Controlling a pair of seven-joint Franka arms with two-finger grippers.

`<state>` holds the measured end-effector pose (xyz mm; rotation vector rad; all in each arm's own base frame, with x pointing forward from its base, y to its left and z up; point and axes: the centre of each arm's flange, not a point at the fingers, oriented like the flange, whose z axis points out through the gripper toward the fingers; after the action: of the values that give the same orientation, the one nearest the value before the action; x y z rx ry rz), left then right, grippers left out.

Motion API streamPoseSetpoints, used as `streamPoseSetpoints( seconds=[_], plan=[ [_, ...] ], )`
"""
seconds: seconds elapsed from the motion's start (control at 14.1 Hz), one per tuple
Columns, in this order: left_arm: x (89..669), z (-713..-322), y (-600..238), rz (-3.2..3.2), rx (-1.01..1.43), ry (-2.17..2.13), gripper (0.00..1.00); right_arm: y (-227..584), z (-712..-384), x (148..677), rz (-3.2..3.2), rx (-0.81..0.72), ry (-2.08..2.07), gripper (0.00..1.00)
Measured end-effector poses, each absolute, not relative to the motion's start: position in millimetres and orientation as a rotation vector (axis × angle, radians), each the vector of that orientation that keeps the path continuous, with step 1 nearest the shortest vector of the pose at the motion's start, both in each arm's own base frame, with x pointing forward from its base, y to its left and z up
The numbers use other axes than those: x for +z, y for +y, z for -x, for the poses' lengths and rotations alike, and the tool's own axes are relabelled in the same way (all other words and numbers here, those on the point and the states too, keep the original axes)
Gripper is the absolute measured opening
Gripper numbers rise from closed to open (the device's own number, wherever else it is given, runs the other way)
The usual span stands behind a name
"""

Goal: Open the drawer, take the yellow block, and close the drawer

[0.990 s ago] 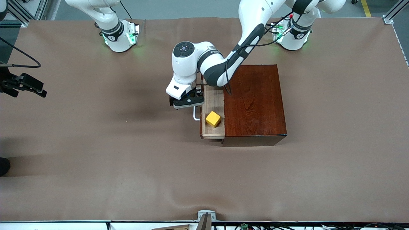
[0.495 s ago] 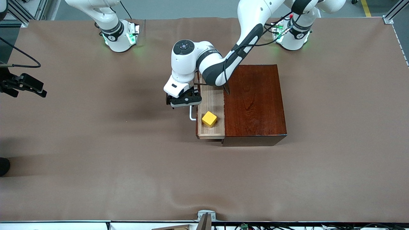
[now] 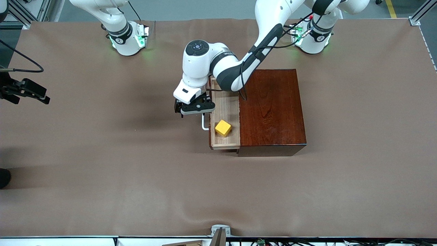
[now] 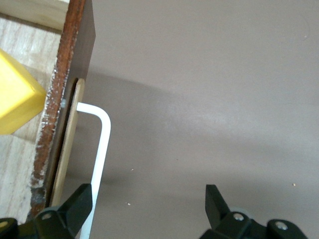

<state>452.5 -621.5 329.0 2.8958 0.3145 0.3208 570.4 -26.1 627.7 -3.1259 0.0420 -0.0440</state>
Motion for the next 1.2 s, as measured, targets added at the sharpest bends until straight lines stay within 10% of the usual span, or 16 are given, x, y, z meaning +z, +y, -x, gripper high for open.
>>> streamPoseSetpoints(
  seconds=[1.2],
  plan=[
    [483, -550, -501, -2.784, 0.41, 0.655, 1.0, -23, -571, 628, 3.126, -0.045, 0.033, 1.0]
  ],
)
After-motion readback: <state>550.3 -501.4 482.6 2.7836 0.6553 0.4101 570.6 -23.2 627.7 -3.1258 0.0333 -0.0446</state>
